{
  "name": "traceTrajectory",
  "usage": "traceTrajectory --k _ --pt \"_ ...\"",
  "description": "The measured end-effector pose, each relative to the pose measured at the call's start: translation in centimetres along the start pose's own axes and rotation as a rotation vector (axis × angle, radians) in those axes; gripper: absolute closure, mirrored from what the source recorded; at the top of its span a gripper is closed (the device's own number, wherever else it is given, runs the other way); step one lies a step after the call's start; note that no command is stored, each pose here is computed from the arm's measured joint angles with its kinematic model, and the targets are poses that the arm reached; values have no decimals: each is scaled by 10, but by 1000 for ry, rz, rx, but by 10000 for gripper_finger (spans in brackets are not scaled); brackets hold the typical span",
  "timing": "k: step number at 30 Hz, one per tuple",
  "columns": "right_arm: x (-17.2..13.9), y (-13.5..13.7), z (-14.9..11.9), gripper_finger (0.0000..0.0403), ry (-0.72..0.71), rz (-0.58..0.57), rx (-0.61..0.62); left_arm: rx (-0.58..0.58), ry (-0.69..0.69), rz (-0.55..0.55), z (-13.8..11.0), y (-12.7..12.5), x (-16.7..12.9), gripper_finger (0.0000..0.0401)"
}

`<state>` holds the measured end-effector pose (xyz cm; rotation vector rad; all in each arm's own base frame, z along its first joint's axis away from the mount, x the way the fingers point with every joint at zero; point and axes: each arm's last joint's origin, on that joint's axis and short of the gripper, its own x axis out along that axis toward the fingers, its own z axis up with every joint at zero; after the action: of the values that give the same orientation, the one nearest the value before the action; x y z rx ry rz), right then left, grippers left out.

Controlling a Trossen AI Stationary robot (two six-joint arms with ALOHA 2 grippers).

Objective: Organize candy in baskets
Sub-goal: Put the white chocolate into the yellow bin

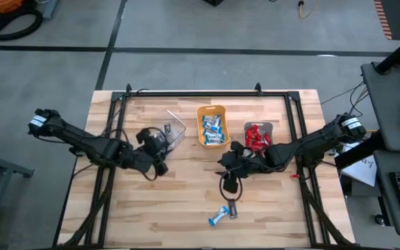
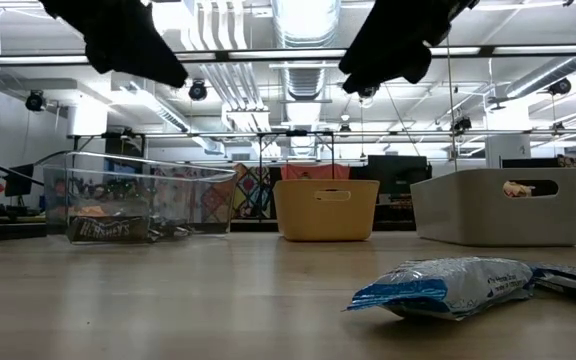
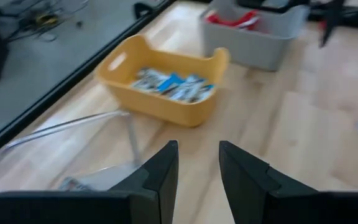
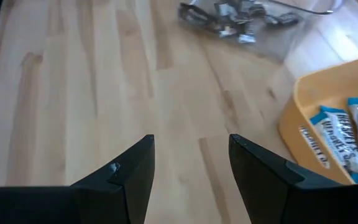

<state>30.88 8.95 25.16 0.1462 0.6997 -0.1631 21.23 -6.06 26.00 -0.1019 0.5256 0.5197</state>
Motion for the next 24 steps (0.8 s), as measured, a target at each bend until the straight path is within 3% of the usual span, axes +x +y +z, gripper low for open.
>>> traceTrajectory --k 12,17,24 --pt "6 48 -34 211 92 173 -365 64 -65 -134 -17 -48 10 301" --pt "25 61 -51 211 152 180 -411 92 -70 -134 -23 -60 22 301" --pt "51 77 -66 211 250 324 -394 104 -71 -110 -26 -61 24 301"
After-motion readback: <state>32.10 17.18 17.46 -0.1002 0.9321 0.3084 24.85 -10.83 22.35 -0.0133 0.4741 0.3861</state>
